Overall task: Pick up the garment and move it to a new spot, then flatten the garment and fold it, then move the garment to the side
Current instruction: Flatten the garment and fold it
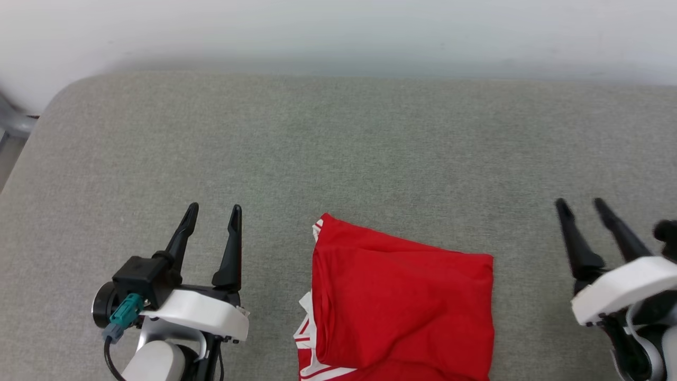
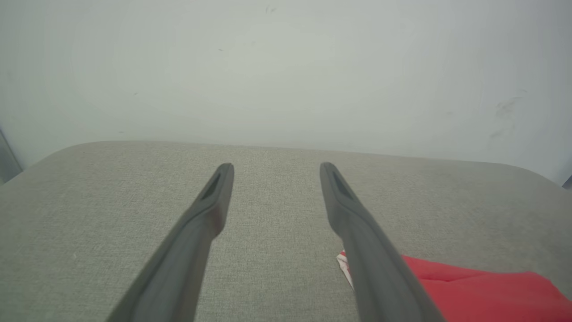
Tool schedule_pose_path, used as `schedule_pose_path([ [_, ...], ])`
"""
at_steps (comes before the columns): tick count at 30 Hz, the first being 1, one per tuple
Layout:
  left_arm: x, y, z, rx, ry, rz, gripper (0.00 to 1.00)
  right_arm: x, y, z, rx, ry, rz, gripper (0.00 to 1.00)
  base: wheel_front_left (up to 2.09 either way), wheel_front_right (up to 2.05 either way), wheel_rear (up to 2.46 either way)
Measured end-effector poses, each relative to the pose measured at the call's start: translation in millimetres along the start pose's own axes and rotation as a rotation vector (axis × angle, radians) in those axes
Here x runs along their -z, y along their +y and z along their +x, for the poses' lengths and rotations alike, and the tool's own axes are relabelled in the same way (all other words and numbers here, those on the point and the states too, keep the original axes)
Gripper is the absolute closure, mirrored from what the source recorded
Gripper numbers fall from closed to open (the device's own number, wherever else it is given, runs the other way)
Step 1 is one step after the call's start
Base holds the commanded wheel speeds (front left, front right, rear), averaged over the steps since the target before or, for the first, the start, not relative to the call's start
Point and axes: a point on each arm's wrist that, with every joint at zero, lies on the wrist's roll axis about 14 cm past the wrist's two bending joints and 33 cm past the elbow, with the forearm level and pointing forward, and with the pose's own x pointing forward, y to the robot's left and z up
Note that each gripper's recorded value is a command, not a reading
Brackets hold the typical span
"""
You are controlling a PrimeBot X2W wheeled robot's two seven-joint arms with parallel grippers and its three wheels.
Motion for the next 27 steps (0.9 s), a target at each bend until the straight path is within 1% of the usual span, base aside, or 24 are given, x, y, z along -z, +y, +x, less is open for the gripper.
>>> schedule_pose_path([
  [2, -1, -1, -1, 0.003, -0.004, 0.003, 0.0, -17, -14, -13, 0.052, -0.067, -0.077, 0.0, 0.0, 0.0, 0.0],
  [5, -3, -2, -4, 0.009, -0.009, 0.011, 0.0, -36, -21, -30, 0.096, -0.144, -0.17, 0.0, 0.0, 0.0, 0.0],
  [8, -5, -5, -8, 0.016, -0.012, 0.02, 0.0, -49, -20, -46, 0.121, -0.211, -0.215, 0.0, 0.0, 0.0, 0.0],
  [12, -4, -8, -17, 0.021, -0.008, 0.014, 0.0, -49, -16, -66, 0.136, -0.236, -0.218, 0.0, 0.0, 0.0, 0.0],
  [19, -5, -9, -37, 0.017, -0.004, 0.011, 0.0, -44, -5, -95, 0.14, -0.229, -0.204, 0.0, 0.0, 0.0, 0.0],
  [27, -4, -7, -44, 0.006, 0.0, 0.006, 0.0, -44, 1, -101, 0.132, -0.224, -0.173, 0.0, 0.0, 0.0, 0.0],
])
